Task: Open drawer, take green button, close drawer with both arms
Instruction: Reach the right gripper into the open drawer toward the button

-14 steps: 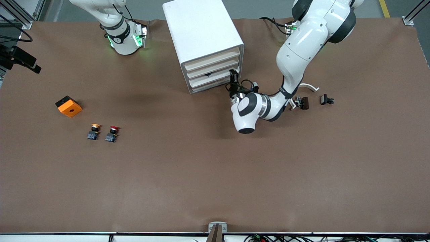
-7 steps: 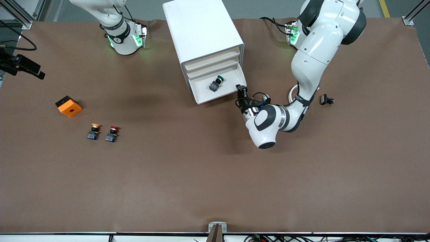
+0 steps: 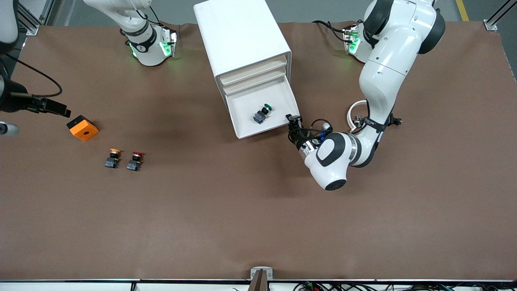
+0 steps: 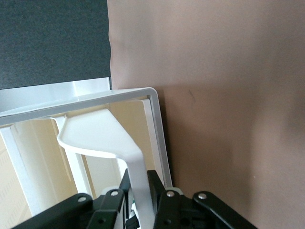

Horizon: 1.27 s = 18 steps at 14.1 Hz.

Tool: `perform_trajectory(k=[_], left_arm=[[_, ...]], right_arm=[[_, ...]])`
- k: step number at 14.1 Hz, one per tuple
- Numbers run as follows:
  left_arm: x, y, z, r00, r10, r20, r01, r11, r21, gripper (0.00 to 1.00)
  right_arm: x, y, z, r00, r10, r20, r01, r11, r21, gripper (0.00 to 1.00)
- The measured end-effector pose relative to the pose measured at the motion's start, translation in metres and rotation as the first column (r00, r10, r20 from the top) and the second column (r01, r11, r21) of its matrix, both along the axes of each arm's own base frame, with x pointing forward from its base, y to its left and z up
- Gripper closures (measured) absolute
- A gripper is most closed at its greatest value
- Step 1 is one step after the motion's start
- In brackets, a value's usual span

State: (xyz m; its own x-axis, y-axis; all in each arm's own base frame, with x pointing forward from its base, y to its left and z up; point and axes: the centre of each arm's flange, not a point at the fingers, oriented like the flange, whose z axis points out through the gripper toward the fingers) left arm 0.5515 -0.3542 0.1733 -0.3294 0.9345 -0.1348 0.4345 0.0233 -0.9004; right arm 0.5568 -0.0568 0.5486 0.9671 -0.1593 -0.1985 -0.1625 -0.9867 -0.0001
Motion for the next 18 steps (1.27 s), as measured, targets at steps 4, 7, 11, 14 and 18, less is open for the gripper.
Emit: perform_trajectory(k=[4, 7, 11, 14, 18], left_arm=[[0.003, 0.002, -0.001, 1.0, 0.01, 0.009, -0.01, 1.0, -0.001, 0.72], [0.009, 0.006, 0.002, 1.0, 0.023, 0.017, -0.023, 1.0, -0.008, 0.59], [0.015, 0.006, 0.01, 0.999, 0.025, 0.032, -0.024, 1.0, -0.018, 0.18], [0.02, 0.014, 0.014, 0.997, -0.016, 0.079, 0.015, 1.0, 0.011, 0.0], [0.04, 0.033, 0.035, 0.963, -0.111, 0.245, 0.139, 0.985, -0.101, 0.0]], right_arm=[[0.005, 0.028, 0.005, 0.996, -0.093, 0.0, 0.093, 0.995, 0.017, 0.0], [0.007, 0.095, 0.01, 0.971, -0.24, -0.007, 0.24, 0.97, 0.039, 0.0], [-0.002, 0.221, 0.011, 0.929, -0.366, 0.046, 0.365, 0.931, 0.022, 0.0], [-0.011, 0.31, -0.015, 0.895, -0.441, 0.073, 0.44, 0.898, 0.021, 0.0], [-0.017, 0.396, -0.078, 0.852, -0.514, 0.099, 0.515, 0.857, 0.01, 0.0]])
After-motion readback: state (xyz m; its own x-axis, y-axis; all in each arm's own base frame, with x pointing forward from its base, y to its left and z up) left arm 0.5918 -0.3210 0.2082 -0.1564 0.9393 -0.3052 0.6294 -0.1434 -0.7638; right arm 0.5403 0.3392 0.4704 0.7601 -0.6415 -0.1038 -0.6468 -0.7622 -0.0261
